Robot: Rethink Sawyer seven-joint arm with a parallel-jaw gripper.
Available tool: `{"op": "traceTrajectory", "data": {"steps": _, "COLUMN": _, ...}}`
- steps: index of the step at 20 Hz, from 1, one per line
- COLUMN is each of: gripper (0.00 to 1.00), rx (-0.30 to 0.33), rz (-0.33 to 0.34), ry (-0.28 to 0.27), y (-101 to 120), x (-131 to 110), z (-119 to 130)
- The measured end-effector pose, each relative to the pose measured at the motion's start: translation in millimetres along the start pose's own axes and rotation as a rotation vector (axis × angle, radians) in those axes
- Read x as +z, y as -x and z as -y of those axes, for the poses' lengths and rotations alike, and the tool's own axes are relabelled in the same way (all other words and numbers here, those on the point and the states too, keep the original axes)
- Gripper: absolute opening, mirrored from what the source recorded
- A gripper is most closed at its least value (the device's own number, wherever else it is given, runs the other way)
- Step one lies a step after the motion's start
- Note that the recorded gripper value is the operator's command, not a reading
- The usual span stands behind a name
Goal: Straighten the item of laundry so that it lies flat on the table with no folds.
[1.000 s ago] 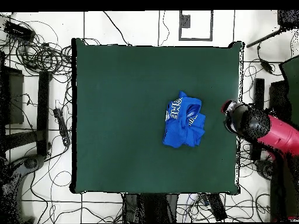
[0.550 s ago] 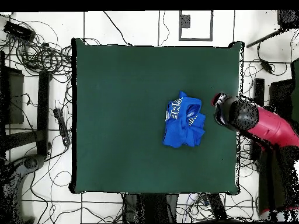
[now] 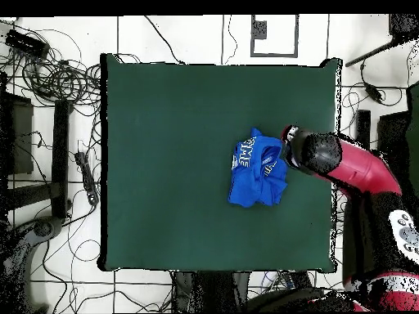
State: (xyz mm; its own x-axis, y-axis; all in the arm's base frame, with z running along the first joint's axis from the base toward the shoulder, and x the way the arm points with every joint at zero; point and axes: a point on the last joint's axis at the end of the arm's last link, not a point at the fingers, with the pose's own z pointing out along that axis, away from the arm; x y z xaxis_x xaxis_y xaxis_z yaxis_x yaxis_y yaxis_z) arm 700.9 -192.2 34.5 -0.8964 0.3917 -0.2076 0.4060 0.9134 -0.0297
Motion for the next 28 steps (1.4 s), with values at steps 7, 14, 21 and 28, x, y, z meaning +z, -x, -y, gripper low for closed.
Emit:
{"op": "traceTrajectory", "data": {"steps": 7, "gripper": 1.00, "rx": -0.006, "rz": -0.018, "ry": 0.006, "y": -9, "x": 3, "z": -25}}
{"op": "traceTrajectory", "data": {"steps": 14, "gripper": 1.00, "rx": -0.014, "rz": -0.028, "ry": 0.012, "y": -19, "x": -14, "z": -47}}
{"op": "traceTrajectory", "data": {"steps": 21, "gripper": 1.00, "rx": -0.014, "rz": -0.027, "ry": -0.002, "y": -25, "x": -23, "z": -43}}
{"op": "traceTrajectory", "data": {"steps": 28, "gripper": 1.00, "rx": -0.012, "rz": -0.009, "ry": -0.024, "y": -36, "x": -18, "z": -32}}
